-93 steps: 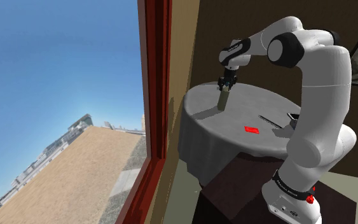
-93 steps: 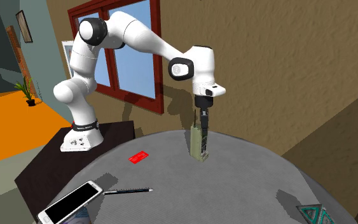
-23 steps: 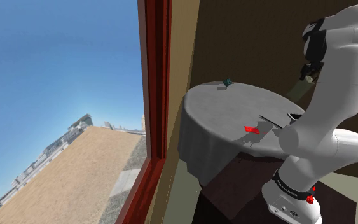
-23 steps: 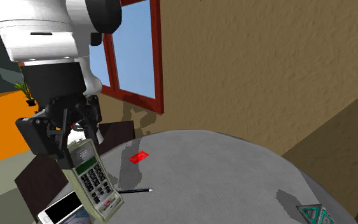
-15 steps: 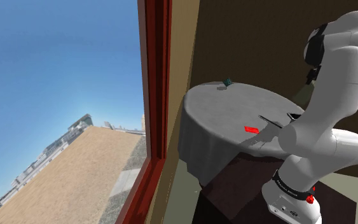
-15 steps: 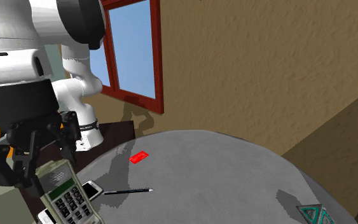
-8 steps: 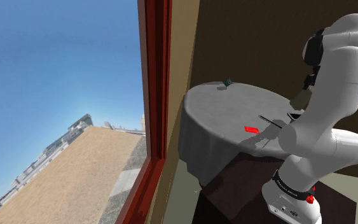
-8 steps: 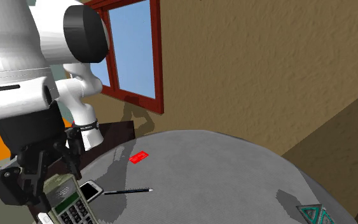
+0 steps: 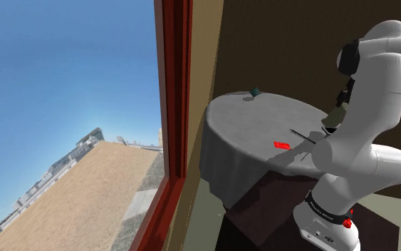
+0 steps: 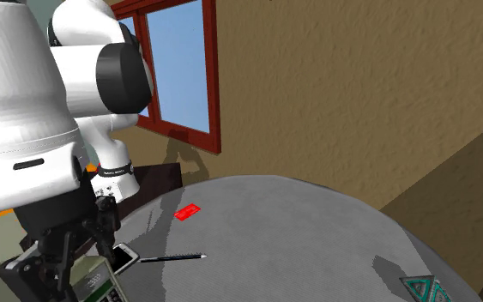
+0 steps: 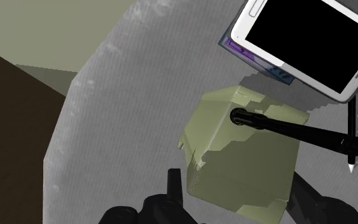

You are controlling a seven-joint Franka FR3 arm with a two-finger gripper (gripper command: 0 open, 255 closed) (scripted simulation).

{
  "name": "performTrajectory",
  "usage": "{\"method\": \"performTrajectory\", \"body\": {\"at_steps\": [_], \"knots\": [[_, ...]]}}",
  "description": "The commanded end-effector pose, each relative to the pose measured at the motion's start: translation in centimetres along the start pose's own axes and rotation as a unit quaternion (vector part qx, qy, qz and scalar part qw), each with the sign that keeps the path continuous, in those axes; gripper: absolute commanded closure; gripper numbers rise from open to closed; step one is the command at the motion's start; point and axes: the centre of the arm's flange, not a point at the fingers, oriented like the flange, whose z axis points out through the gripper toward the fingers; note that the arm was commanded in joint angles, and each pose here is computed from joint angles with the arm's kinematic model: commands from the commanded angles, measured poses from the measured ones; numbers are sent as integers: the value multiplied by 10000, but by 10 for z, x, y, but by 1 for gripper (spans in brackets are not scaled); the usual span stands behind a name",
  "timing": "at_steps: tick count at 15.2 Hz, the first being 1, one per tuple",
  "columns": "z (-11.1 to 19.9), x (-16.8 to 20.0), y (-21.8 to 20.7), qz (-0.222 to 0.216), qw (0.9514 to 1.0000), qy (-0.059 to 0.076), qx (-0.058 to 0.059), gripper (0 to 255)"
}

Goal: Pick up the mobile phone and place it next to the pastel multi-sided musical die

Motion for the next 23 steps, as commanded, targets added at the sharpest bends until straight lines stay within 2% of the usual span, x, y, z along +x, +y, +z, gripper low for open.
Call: {"method": "performTrajectory", "body": {"at_steps": [1, 6, 13, 14, 19, 23], "knots": [[10, -1, 0, -1, 10000, 4, -5, 255], [35, -3, -1, -1, 10000, 4, -5, 255], [35, -3, -1, -1, 10000, 4, -5, 255], [35, -3, -1, -1, 10000, 4, -5, 0], [35, -3, -1, -1, 10000, 4, -5, 0], [-15, -3, -1, -1, 10000, 4, -5, 0]]}}
